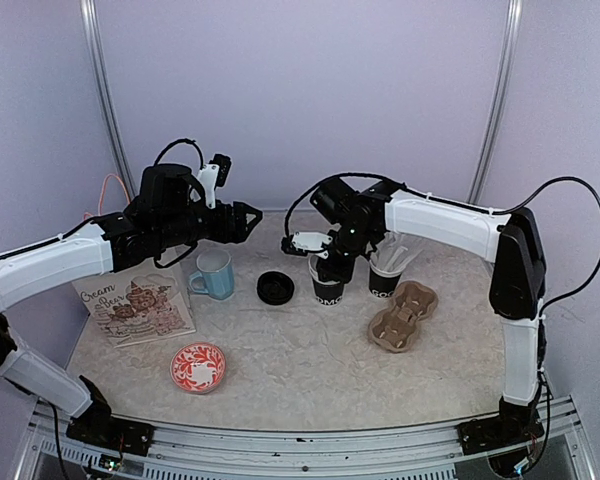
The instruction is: Pack the takeout coffee
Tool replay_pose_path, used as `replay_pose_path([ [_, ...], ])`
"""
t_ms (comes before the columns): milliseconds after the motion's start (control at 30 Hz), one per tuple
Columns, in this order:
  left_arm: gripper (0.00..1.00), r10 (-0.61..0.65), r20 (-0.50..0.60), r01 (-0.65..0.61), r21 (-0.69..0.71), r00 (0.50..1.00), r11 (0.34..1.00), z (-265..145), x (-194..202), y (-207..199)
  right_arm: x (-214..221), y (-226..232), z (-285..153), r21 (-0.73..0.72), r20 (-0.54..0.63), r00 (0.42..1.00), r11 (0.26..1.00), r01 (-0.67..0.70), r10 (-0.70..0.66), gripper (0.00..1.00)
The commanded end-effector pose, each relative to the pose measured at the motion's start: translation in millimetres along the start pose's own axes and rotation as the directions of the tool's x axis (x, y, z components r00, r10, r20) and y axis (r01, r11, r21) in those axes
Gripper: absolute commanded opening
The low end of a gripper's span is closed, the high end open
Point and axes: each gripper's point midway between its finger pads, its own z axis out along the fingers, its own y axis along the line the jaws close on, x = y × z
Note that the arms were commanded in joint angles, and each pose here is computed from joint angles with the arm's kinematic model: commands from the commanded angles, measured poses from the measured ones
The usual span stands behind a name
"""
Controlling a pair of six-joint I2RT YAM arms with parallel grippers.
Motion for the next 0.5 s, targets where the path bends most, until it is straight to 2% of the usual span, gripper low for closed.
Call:
replay_pose_path([
  [0, 0.78, 0.000, 0.025, 0.000, 0.018, 1.000, 1.000, -4.1, -6.8, -5.2, -2.0, -10.3, -2.6, 0.012, 0.005, 1.000, 0.999, -0.030, 0.030, 0.08],
  [133, 0.78, 0.000, 0.027, 0.000, 0.015, 1.000, 1.000, -3.9, -7.0, -5.2, -9.7, -16.1, -12.7, 0.032, 0.035, 0.999, 0.999, -0.032, 0.031, 0.00],
  [300, 0.79, -0.026, 0.026, 0.026, 0.006, 0.999, 1.000, -0.3, -3.9, -2.6, -23.1, -26.6, -38.0, 0.078, 0.095, 0.995, 0.997, -0.020, 0.012, 0.00],
  [433, 0.78, -0.159, 0.021, 0.159, -0.001, 0.987, 0.987, 10.5, 1.0, 2.9, -33.4, -32.1, -55.5, 0.104, 0.184, 0.983, 0.995, -0.007, -0.012, 0.00],
  [467, 0.76, -0.208, 0.006, 0.208, 0.009, 0.978, 0.978, 15.2, 5.1, 2.5, -36.1, -28.2, -60.1, 0.062, 0.207, 0.978, 0.998, -0.002, -0.011, 0.00],
])
